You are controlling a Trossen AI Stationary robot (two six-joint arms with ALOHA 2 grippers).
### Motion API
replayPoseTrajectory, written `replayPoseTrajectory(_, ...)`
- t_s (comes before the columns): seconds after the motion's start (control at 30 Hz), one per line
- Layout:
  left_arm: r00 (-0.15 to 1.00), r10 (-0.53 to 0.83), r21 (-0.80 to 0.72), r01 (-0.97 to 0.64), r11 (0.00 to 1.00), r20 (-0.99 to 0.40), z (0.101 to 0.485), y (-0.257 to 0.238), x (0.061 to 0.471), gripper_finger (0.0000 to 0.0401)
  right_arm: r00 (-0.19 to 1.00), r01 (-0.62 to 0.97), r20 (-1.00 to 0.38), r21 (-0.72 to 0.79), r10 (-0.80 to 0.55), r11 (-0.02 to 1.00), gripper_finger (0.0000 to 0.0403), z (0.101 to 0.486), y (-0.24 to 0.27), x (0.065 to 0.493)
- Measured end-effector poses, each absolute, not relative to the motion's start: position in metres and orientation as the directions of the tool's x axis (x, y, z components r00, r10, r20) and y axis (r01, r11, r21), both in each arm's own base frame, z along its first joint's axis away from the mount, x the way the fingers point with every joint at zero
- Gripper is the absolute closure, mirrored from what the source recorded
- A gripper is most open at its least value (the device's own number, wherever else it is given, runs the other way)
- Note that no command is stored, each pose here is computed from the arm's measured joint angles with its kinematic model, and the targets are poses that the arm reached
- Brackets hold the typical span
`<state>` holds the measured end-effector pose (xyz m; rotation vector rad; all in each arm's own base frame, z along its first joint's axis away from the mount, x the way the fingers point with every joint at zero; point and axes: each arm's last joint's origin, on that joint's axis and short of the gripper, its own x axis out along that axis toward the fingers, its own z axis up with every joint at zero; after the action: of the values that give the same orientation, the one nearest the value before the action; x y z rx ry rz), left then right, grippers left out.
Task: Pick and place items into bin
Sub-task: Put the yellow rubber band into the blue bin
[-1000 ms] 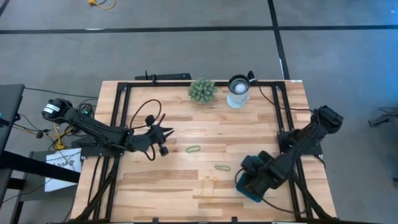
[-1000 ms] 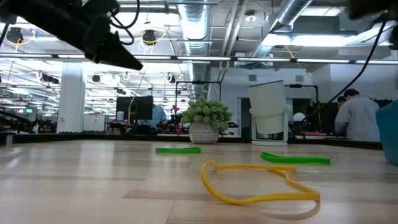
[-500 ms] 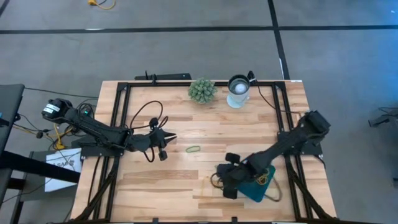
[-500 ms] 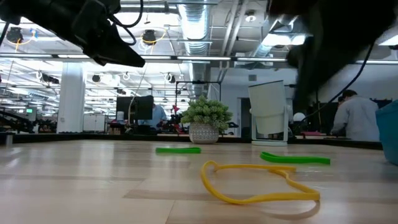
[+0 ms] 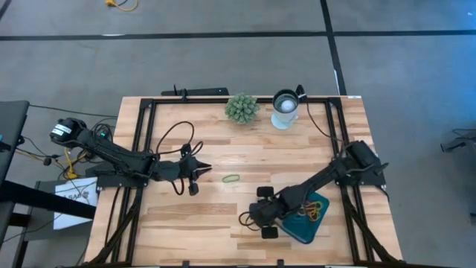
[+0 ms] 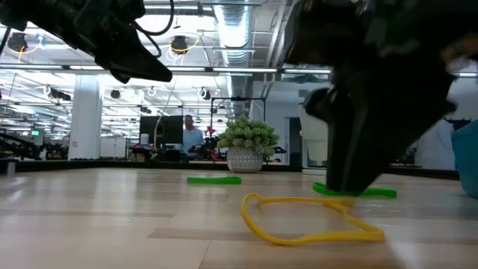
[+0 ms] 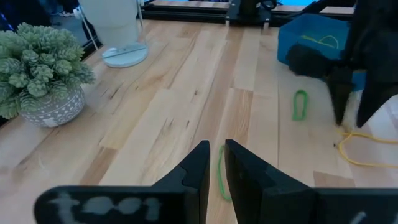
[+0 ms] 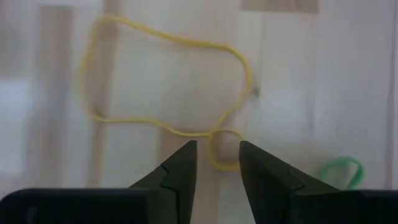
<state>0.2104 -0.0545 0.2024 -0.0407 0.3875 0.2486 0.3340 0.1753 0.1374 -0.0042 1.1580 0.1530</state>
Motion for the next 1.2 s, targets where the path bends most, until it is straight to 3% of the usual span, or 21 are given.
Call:
replayPoseTrajectory(0.3,0.896,0.231,0.008,-0.247,0.969,-0.380,0.202,-0.055,0.210,0.0360,0.362,-0.108,-0.928,0.052,0.088,0.993,0.0299,0.114,0.172,0.342)
replayPoseTrajectory(0.5,0.895,0.231,0.009,-0.246,0.969,-0.382,0.202,-0.055,0.210,0.0360,0.357,-0.071,-0.929,0.075,0.096,0.995,0.0388,0.113,0.174,0.341)
replayPoseTrajectory(0.67,0.895,0.229,0.009,-0.244,0.970,-0.383,0.202,-0.055,0.210,0.0360,0.360,-0.025,-0.926,0.111,0.112,0.994,0.0397,0.144,0.174,0.325)
replayPoseTrajectory(0.77,0.898,0.211,0.001,-0.228,0.974,-0.387,0.202,-0.055,0.210,0.0360,0.427,0.018,-0.891,0.180,0.155,0.984,0.0398,0.190,0.176,0.312)
replayPoseTrajectory(1.03,0.898,0.201,-0.015,-0.225,0.974,-0.392,0.202,-0.055,0.210,0.0360,0.478,0.257,-0.878,0.112,-0.026,0.960,0.0401,0.275,0.162,0.226)
replayPoseTrajectory(1.2,0.898,0.202,-0.018,-0.226,0.974,-0.392,0.202,-0.055,0.210,0.0360,0.408,0.416,-0.909,0.099,-0.089,0.904,0.0401,0.294,0.156,0.175)
